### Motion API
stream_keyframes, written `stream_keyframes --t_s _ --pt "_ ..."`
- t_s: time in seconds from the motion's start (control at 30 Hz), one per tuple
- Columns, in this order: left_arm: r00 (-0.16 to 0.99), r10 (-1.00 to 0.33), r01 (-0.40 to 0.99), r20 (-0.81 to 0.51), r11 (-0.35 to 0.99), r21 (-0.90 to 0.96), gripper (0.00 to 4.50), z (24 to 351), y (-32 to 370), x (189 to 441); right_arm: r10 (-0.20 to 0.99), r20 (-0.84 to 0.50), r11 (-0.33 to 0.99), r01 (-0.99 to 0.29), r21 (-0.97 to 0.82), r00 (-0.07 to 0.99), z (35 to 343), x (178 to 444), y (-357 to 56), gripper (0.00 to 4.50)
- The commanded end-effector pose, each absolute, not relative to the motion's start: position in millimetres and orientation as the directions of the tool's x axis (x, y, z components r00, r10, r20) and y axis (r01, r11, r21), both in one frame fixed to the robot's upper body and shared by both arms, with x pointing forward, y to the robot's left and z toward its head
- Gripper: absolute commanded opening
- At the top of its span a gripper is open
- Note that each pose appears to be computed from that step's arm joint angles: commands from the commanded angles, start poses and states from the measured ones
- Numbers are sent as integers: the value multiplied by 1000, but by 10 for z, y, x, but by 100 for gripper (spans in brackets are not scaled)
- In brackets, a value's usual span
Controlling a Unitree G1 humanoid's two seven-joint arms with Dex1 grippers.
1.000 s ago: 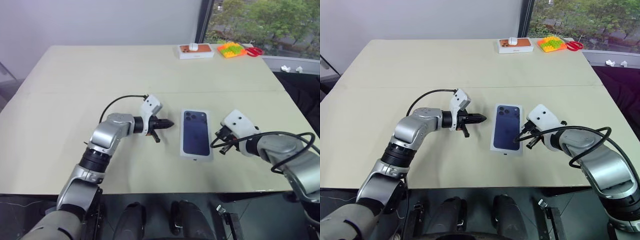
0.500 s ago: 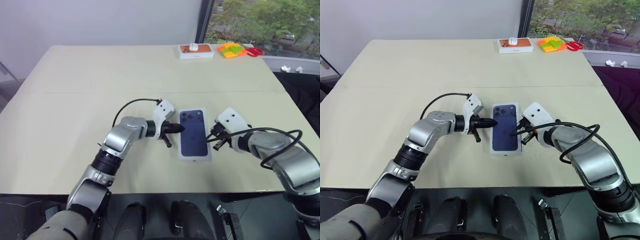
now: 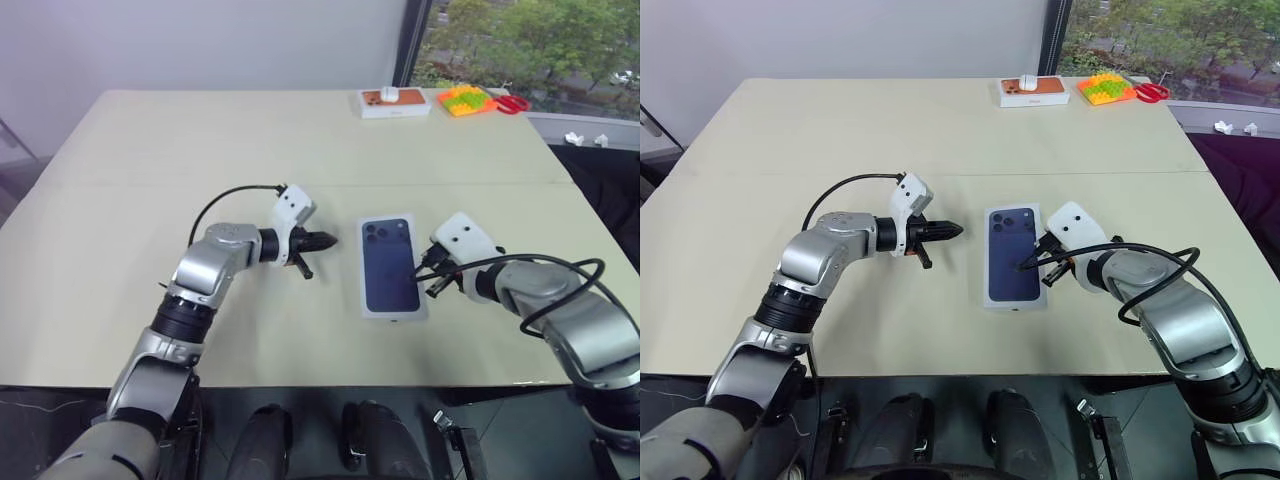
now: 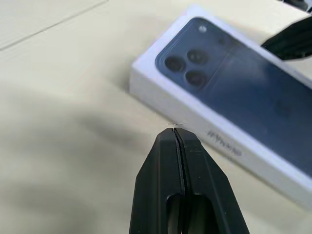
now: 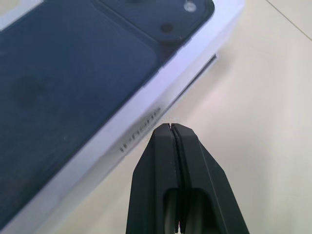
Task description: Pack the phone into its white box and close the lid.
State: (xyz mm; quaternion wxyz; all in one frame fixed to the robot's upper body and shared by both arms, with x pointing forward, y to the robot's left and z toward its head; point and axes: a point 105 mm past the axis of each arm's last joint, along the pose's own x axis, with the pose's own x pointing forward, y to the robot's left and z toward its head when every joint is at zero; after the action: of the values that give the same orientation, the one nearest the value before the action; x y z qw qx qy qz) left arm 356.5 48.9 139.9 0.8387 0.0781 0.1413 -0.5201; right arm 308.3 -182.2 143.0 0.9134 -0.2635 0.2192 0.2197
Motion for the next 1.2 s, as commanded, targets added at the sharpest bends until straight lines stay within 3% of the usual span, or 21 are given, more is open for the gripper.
stream_keyframes --t_s 0.03,0.2,0.4,0.57,1.2 --pt "341 -877 936 -339 351 35 0 1379 339 3425 288 -480 766 -500 -404 829 1525 3106 -1815 4" --pt "297 -878 952 -377 305 39 0 1232 98 3370 291 -480 765 -503 -403 827 1520 3118 -1806 4" --pt "304 -899 947 -315 322 -8 0 1310 -75 3389 294 -479 764 -505 -402 827 1521 3111 -1792 4" --pt "322 -907 938 -272 345 -40 0 1380 -95 3414 292 -478 764 -502 -405 829 1527 3115 -1795 4" --pt "394 -858 898 -328 436 -62 0 1220 -24 3504 315 -482 761 -521 -387 817 1458 3169 -1696 4"
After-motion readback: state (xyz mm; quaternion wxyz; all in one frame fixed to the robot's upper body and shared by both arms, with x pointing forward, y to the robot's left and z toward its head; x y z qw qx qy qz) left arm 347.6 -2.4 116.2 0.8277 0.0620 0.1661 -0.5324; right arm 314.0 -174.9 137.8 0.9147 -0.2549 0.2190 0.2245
